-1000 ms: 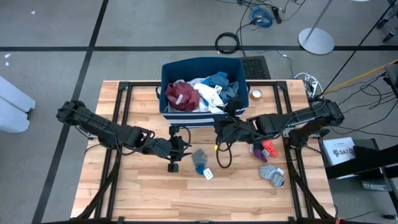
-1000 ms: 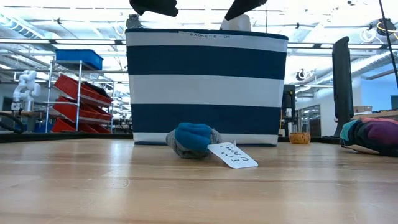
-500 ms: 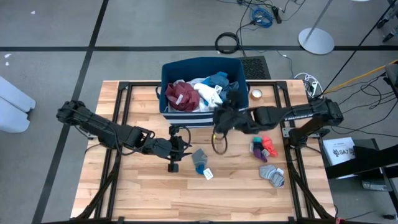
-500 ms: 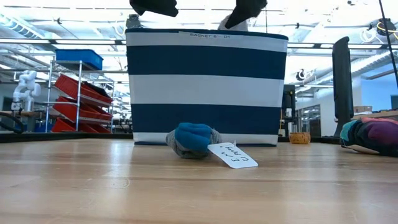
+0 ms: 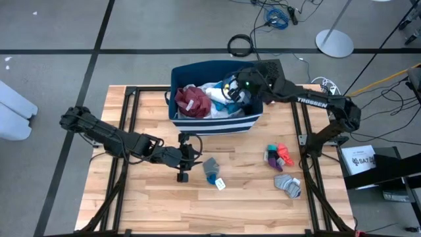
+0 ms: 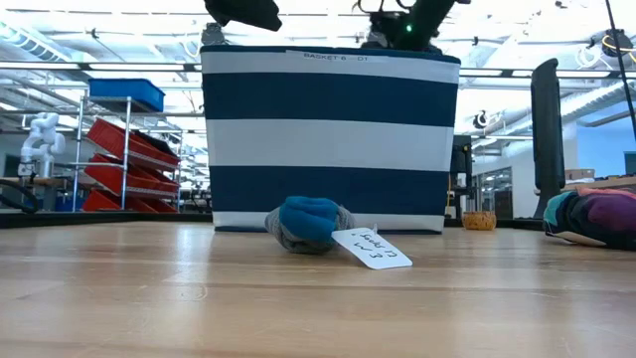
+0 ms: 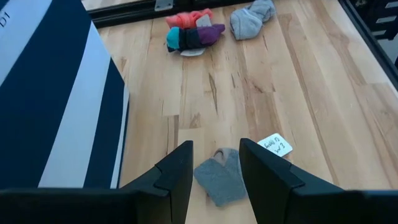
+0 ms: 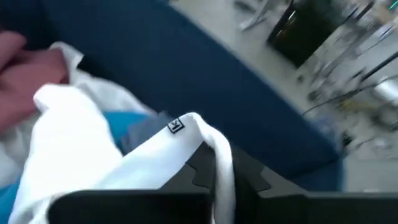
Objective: Sort clothes
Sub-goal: Put the white socks into the blue bin, then put the blue sock into the blue bin
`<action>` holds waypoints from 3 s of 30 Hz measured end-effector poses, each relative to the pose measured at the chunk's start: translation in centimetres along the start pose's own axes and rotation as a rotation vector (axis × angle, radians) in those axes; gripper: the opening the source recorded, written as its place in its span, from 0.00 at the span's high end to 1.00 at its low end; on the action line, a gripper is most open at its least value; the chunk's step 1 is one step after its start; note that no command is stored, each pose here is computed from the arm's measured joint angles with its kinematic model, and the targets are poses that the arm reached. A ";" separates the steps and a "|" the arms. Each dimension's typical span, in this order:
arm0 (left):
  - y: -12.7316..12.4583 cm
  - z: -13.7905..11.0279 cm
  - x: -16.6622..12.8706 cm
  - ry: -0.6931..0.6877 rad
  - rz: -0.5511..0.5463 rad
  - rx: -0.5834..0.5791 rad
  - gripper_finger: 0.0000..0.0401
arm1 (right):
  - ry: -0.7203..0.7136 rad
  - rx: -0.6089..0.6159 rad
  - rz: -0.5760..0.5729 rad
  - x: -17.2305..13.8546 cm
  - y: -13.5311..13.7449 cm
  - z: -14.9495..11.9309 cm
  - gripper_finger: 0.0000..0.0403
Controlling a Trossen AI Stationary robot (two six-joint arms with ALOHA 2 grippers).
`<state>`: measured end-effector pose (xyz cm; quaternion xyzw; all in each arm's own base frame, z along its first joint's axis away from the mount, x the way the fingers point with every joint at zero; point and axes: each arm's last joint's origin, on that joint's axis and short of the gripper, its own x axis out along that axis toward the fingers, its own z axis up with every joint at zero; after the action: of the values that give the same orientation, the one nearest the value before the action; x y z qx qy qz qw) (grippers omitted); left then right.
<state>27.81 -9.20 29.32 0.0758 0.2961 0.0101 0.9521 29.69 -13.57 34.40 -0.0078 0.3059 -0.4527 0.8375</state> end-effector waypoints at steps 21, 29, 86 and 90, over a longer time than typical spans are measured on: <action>0.0 0.0 0.0 0.001 0.000 0.000 0.65 | 0.179 -0.048 0.170 -3.7 -1.7 0.7 0.47; -0.1 0.0 0.0 0.003 -0.040 -0.004 0.65 | 0.142 0.049 0.575 -8.4 -1.0 3.7 0.48; -4.1 -9.6 15.8 0.370 -0.129 0.531 0.70 | -0.004 -0.203 0.999 -12.7 17.3 -16.1 0.48; -4.2 -9.6 15.8 0.361 -0.140 0.526 0.84 | -0.009 -0.206 0.974 -12.7 17.2 -16.1 0.48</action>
<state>35.34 -10.98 12.01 0.2959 0.4571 -0.1190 0.8303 29.18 10.51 22.69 0.0512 0.3135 0.0239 0.9479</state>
